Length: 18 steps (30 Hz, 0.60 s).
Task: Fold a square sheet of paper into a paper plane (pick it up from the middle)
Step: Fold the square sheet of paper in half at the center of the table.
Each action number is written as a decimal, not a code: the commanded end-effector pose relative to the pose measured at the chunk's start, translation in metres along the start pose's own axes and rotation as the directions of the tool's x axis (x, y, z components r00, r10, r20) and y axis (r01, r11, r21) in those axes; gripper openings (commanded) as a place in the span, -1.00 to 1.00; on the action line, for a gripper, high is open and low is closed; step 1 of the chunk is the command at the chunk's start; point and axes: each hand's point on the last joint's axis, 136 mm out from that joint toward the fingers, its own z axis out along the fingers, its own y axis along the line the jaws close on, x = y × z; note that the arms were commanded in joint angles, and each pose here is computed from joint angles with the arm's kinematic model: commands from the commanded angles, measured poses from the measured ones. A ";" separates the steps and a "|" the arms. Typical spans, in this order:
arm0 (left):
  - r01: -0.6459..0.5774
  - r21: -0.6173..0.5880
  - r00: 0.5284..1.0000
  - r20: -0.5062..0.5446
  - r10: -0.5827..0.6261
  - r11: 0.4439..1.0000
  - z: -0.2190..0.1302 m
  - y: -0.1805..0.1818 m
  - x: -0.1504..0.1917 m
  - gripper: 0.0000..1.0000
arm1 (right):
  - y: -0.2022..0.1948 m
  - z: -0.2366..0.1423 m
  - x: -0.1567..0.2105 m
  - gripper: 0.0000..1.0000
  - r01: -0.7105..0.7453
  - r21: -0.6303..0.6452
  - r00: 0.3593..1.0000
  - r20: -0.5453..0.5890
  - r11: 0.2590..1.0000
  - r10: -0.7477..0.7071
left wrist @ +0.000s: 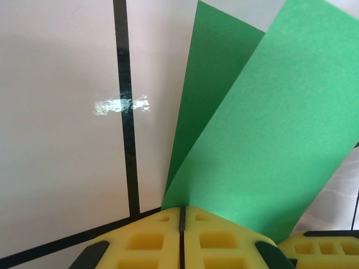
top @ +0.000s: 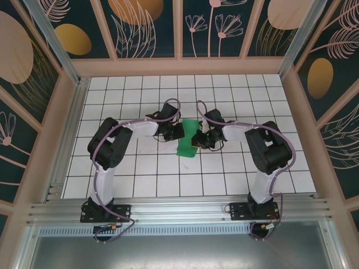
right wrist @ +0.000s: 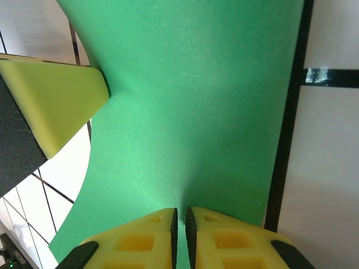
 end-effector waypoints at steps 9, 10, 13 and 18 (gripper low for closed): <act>0.050 -0.294 0.995 -0.070 -0.073 0.955 0.026 0.088 0.035 -0.81 | -0.002 0.007 0.049 -0.63 0.010 0.007 0.993 -0.114 1.000 -0.010; 0.049 -0.294 0.995 -0.069 -0.072 0.954 0.026 0.088 0.035 -0.81 | -0.009 0.010 0.052 -0.63 0.000 0.031 0.993 -0.119 1.000 0.004; 0.050 -0.294 0.995 -0.068 -0.073 0.955 0.026 0.088 0.035 -0.82 | -0.023 0.011 0.054 -0.64 -0.019 0.090 0.993 -0.112 0.996 0.029; 0.053 -0.294 0.995 -0.067 -0.076 0.954 0.026 0.089 0.036 -0.82 | 0.012 -0.007 0.045 -0.64 0.035 -0.007 0.997 -0.067 0.999 -0.035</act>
